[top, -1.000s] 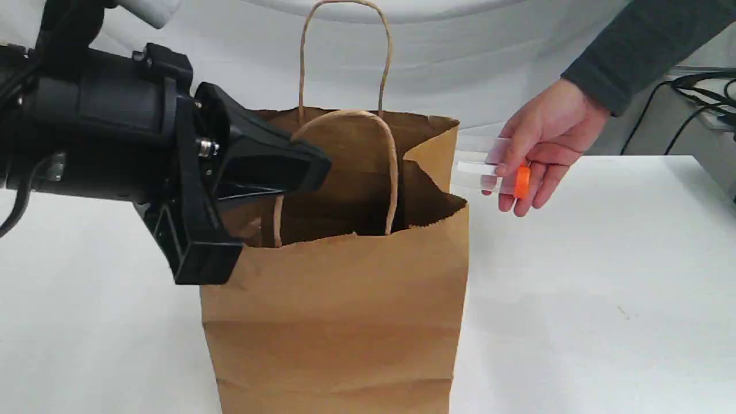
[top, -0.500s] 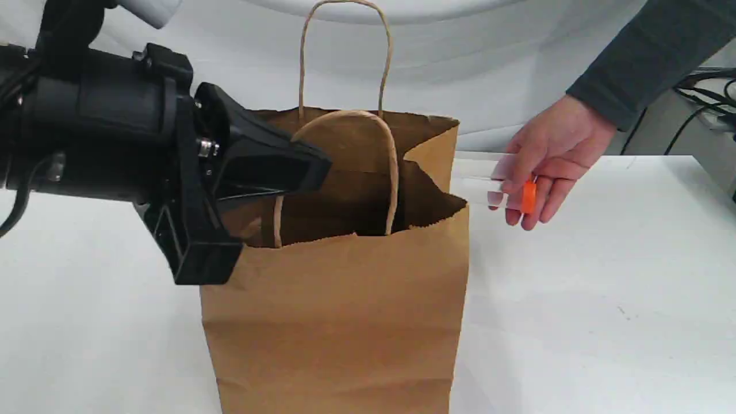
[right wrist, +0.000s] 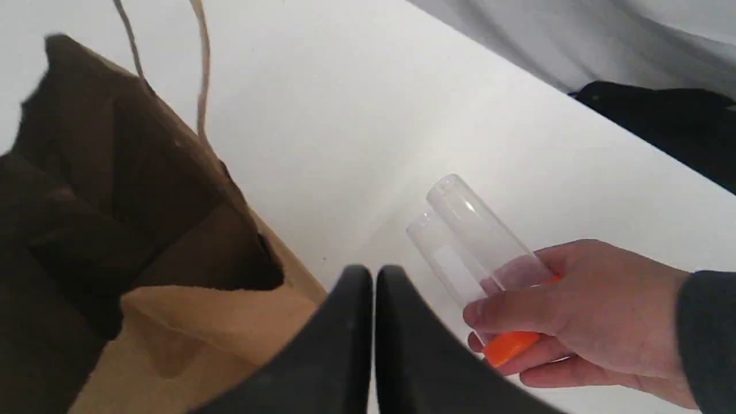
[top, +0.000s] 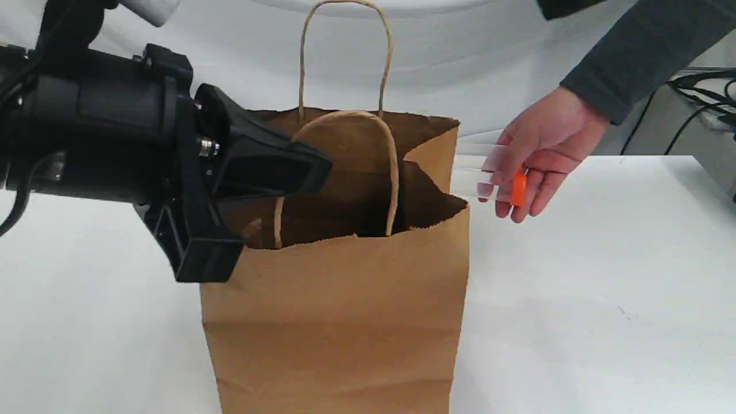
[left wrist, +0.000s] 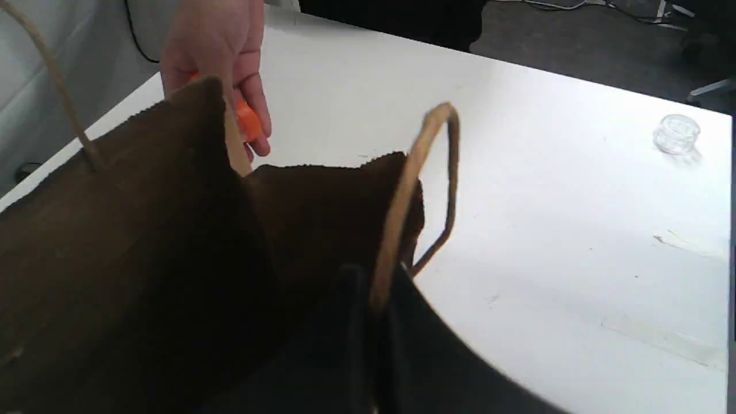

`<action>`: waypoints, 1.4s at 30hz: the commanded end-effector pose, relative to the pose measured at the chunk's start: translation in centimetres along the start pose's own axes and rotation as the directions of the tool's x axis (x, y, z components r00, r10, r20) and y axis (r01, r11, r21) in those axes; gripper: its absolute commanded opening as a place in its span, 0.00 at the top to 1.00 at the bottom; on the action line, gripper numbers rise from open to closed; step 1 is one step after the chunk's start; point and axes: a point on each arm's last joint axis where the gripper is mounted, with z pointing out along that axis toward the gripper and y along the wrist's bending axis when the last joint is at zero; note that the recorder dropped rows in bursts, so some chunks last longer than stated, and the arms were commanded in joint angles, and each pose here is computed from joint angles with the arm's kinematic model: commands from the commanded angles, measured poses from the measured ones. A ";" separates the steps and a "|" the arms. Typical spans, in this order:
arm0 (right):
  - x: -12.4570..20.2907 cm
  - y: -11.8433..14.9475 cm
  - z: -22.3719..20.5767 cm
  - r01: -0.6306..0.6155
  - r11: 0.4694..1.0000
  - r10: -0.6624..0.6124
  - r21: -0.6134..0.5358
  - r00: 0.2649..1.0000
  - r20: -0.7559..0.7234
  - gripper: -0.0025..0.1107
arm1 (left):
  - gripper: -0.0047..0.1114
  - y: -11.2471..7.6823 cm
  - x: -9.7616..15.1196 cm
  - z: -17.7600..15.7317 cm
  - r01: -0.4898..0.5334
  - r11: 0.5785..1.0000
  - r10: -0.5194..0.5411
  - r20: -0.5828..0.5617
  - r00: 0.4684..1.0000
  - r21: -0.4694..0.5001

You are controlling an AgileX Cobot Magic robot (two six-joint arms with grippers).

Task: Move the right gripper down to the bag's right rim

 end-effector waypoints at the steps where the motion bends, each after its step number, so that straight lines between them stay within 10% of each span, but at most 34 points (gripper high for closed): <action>1: -0.3 0.6 1.8 0.081 0.996 -0.082 -0.033 0.996 -0.030 0.75 | 0.96 -0.2 -0.3 0.0 0.034 0.999 -0.034 0.012 0.999 0.011; 8: -0.6 1.9 4.2 0.150 0.985 -0.156 -0.090 0.986 -0.059 0.44 | 0.96 -0.2 -0.3 0.0 0.037 0.999 -0.037 0.012 0.999 0.011; 42: -0.6 2.1 11.5 0.164 0.978 -0.174 -0.126 0.982 -0.072 0.57 | 0.96 -0.2 -0.3 0.0 0.037 0.999 -0.037 0.014 0.999 0.007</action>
